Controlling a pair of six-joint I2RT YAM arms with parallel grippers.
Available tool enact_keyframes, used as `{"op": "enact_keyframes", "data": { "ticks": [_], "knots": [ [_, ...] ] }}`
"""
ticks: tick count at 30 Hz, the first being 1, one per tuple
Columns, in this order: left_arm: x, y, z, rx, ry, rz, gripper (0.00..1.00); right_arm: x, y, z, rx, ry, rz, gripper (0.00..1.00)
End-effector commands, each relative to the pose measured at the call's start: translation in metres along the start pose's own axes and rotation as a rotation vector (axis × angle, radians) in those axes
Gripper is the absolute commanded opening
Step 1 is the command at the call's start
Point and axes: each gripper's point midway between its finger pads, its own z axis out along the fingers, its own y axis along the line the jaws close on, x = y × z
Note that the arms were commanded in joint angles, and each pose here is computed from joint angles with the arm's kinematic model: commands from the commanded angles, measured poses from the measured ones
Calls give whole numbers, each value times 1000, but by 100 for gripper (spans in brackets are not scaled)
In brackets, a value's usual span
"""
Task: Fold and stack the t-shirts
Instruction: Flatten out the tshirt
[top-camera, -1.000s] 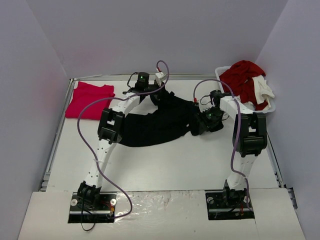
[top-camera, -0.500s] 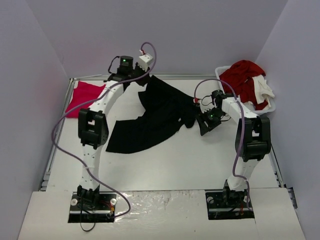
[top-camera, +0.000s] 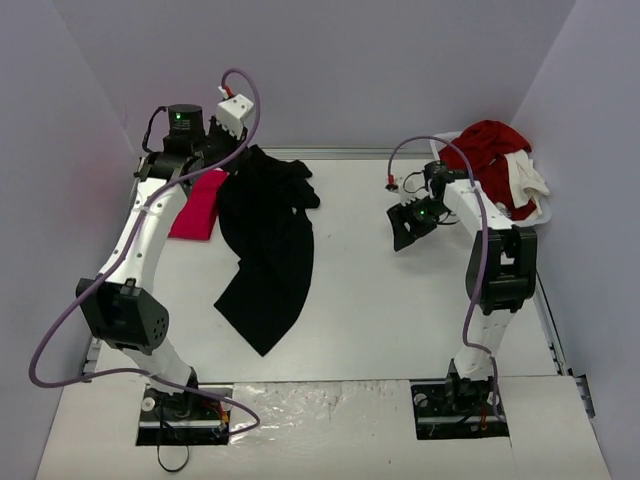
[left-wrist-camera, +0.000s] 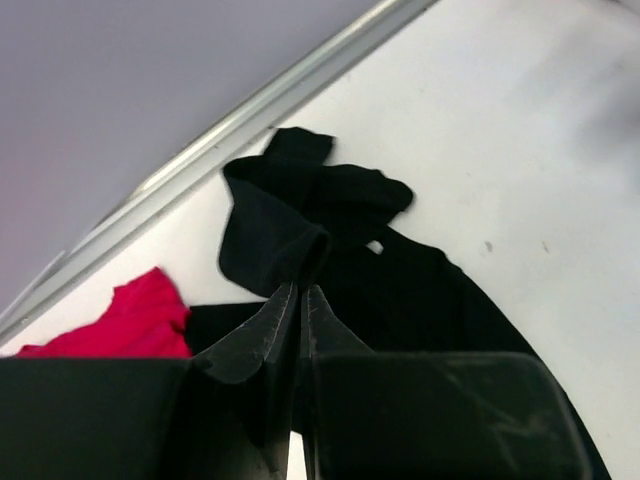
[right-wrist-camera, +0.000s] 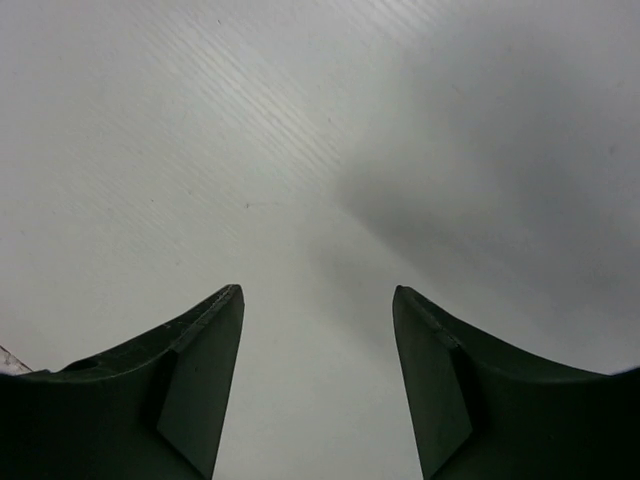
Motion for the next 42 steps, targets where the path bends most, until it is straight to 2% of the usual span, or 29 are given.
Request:
{"op": "enact_keyframes", "data": {
  "ticks": [1, 12, 17, 23, 32, 36, 42],
  "knots": [
    [3, -15, -26, 9, 35, 22, 2, -22, 18, 12, -133, -9, -32, 57],
    [47, -26, -31, -2, 137, -39, 2, -103, 49, 52, -388, -120, -95, 63],
    [76, -34, -28, 12, 188, -83, 2, -126, 51, 83, -479, -152, -68, 65],
    [92, -34, -28, -1, 224, -92, 3, -157, 60, 107, -553, -225, -122, 69],
    [103, -32, -23, 10, 244, -102, 2, -215, 64, 136, -545, -399, -101, 73],
    [108, -31, -21, 6, 252, -111, 2, -247, 61, 148, -436, -481, -118, 77],
    [116, -28, -22, -1, 260, -126, 2, -269, 59, 172, -330, -521, -95, 80]
  ]
}}
